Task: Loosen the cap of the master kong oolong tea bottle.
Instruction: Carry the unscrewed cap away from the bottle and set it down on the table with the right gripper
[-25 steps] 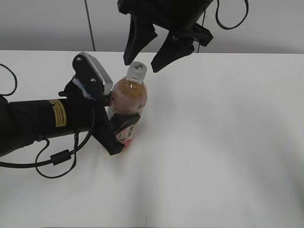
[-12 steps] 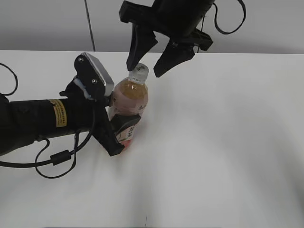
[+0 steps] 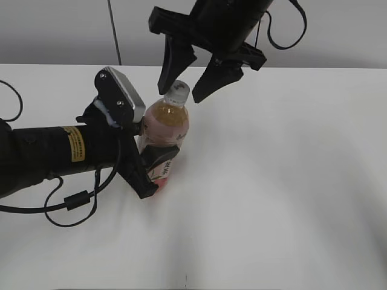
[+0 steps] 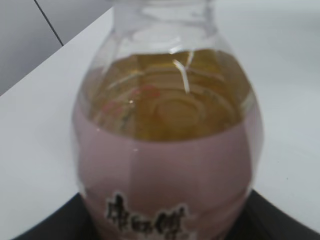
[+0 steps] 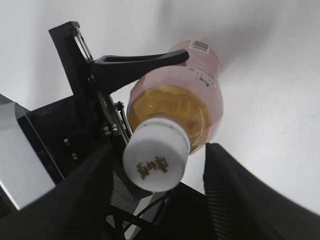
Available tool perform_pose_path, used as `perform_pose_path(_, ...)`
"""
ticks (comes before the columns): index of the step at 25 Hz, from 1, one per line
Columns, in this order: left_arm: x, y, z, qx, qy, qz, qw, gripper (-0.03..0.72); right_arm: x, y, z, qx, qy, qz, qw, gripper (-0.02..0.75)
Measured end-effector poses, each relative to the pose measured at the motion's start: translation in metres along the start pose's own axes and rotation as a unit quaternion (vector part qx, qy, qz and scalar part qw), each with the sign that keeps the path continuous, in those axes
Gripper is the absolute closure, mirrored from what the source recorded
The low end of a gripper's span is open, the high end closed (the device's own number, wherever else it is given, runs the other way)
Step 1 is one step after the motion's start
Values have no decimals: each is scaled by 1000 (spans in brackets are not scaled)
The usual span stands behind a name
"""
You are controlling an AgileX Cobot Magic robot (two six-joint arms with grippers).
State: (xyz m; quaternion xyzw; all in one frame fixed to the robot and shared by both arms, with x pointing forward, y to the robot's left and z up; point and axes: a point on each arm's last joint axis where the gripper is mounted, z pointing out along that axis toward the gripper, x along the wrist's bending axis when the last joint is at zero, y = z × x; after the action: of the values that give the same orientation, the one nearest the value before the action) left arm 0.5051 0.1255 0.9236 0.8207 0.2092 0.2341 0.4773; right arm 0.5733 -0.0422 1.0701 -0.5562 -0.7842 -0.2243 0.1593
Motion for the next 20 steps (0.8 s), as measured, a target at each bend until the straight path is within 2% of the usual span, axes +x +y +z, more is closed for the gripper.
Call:
perform_pose_path(3, 0, 0, 0, 0, 0, 0, 1000, 316, 0, 0, 0, 0, 0, 1, 1000, 319)
perform_pose_path(12, 0, 0, 0, 0, -1, 1, 1000, 316, 0, 0, 0, 0, 1, -4, 1000, 436)
perform_pose_path(20, 0, 0, 0, 0, -1, 2, 1000, 316, 0, 0, 0, 0, 2, -31, 1000, 455)
